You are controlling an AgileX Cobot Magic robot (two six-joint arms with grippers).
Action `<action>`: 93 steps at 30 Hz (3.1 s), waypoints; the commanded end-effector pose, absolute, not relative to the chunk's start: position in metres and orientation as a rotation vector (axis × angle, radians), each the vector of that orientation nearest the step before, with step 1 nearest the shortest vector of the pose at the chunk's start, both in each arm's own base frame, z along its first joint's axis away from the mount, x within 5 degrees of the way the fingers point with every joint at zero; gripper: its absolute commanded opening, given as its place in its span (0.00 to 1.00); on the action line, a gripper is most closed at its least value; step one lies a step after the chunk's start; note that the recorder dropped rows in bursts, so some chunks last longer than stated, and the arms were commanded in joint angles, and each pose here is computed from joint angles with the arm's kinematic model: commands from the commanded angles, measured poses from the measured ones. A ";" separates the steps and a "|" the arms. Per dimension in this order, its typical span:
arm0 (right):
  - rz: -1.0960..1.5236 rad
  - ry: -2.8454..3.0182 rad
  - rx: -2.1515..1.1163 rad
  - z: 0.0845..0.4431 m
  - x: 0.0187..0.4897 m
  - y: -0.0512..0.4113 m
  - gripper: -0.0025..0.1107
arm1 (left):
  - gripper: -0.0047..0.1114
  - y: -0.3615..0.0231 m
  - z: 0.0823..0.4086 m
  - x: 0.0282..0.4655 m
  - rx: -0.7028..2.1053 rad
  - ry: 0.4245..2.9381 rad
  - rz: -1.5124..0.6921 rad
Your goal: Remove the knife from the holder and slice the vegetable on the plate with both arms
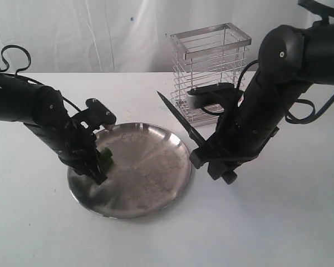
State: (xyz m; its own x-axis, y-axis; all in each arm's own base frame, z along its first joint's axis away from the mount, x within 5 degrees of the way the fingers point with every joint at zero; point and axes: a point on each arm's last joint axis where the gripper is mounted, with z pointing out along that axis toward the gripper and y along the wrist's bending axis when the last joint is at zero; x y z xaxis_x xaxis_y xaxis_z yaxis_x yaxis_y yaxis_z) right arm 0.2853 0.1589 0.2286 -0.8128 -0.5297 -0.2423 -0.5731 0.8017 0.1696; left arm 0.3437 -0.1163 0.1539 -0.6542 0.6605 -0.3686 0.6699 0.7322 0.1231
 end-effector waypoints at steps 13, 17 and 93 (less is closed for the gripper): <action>0.360 2.814 -0.828 0.229 0.285 0.158 0.02 | 0.04 -0.166 0.174 0.334 1.649 1.819 -0.448; 0.364 2.845 -0.821 0.229 0.283 0.157 0.02 | 0.04 -0.156 0.173 0.348 1.486 1.932 -0.283; 0.387 3.148 -0.671 0.207 0.278 0.218 0.02 | 0.04 -0.133 0.212 0.377 0.623 2.077 -0.724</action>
